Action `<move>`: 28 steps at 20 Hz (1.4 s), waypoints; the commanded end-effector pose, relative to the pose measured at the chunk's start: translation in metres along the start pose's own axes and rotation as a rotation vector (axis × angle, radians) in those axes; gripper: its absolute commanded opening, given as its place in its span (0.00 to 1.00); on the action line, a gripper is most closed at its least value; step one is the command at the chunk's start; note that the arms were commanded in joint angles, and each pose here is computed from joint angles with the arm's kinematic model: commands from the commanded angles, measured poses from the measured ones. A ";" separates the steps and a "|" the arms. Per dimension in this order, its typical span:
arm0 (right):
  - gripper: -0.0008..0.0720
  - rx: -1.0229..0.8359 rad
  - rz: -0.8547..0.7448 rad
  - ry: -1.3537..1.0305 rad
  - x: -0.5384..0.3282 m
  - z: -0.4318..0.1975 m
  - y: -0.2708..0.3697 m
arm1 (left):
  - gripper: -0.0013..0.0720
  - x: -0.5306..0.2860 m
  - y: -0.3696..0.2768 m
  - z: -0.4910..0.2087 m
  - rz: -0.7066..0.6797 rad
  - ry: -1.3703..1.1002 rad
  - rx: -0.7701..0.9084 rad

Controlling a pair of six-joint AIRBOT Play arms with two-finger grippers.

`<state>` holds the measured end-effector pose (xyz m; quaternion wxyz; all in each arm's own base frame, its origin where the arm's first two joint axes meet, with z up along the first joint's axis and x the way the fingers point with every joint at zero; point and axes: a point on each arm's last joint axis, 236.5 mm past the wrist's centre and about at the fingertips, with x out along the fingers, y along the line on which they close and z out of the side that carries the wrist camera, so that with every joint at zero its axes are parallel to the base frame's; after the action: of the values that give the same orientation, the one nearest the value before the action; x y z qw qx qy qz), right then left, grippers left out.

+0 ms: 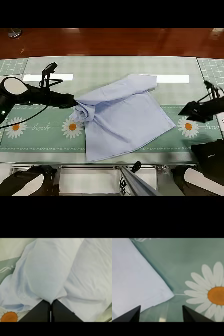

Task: Fold the shirts.

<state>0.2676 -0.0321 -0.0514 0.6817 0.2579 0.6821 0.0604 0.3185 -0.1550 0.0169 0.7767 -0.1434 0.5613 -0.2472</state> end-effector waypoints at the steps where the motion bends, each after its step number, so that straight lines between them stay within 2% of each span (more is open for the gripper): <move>1: 0.82 0.088 0.035 -0.034 0.028 -0.019 -0.011 | 0.03 0.000 0.000 0.000 0.000 0.001 0.001; 10: 0.78 0.211 0.103 -0.140 0.059 -0.007 -0.006 | 0.03 0.000 0.001 0.001 0.001 -0.003 0.001; 12: 0.73 0.189 0.105 -0.121 0.074 -0.008 0.006 | 0.03 0.000 0.001 0.001 0.002 -0.003 0.002; 13: 0.63 0.168 0.088 -0.090 0.084 -0.012 0.011 | 0.03 0.000 0.001 0.001 0.002 -0.003 0.001; 14: 0.40 0.148 0.076 -0.067 0.092 -0.015 0.016 | 0.03 0.000 0.001 0.000 0.002 -0.001 0.005; 15: 0.11 0.121 0.062 -0.066 0.095 -0.015 0.021 | 0.03 0.000 0.002 0.000 0.005 0.001 0.018; 16: 0.04 0.099 0.059 -0.083 0.092 -0.009 0.025 | 0.04 0.000 0.003 0.000 0.008 0.000 0.020; 18: 0.03 0.046 0.060 -0.192 0.061 0.025 0.037 | 0.03 -0.004 0.006 0.005 0.013 -0.017 0.012; 20: 0.03 -0.032 0.058 -0.402 -0.002 0.078 0.058 | 0.03 -0.014 0.008 0.017 0.023 -0.064 0.017; 24: 0.03 -0.089 0.067 -0.823 -0.139 0.167 0.104 | 0.03 -0.045 0.003 0.053 0.045 -0.168 0.149; 28: 0.03 -0.088 0.077 -0.888 -0.164 0.213 0.110 | 0.03 -0.041 -0.004 0.043 0.020 -0.116 0.158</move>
<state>0.4585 -0.0508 0.0970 0.8996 0.2533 0.3557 0.0063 0.3536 -0.1340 0.0643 0.8274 -0.1010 0.4885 -0.2580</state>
